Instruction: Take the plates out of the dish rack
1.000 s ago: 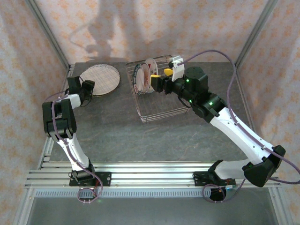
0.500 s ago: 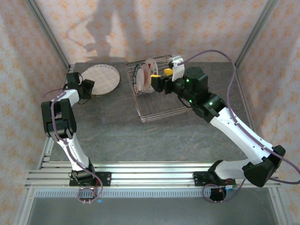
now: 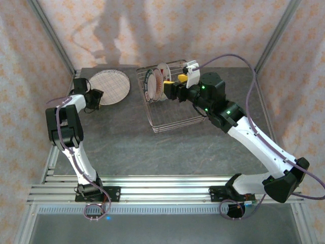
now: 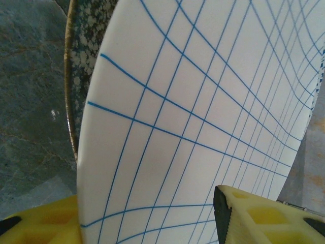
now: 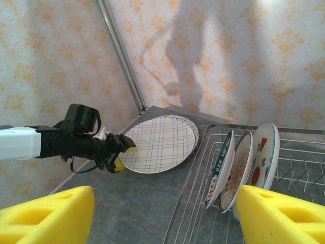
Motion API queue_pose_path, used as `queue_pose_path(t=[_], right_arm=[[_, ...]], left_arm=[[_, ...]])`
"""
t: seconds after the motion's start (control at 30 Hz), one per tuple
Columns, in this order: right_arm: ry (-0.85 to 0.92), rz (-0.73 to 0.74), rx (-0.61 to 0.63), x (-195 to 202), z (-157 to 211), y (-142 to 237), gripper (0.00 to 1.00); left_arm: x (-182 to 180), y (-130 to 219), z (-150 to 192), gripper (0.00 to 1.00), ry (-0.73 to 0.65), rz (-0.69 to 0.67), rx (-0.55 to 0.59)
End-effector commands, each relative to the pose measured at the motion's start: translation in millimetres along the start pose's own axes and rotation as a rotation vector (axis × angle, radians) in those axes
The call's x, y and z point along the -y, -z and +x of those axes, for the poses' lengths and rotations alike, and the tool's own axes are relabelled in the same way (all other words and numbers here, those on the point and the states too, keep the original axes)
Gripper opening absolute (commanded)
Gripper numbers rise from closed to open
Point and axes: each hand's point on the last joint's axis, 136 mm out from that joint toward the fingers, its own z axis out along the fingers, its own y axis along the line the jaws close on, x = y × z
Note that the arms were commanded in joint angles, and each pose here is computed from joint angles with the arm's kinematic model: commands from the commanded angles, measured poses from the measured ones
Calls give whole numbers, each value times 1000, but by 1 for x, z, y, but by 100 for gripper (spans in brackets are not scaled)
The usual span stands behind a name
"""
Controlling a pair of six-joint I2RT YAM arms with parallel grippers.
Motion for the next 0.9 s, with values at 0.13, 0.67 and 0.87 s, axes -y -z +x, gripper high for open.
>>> queue_pose_path(t=[0.13, 0.67, 0.87], right_arm=[[-11, 0, 42, -5, -19, 8, 74], [-11, 5, 36, -4, -18, 10, 74], [-13, 9, 31, -3, -17, 9, 74]], left_arm=[[0, 1, -13, 56, -16, -50, 23], [0, -4, -21, 56, -25, -98, 28], [-2, -2, -22, 58, -26, -122, 30]])
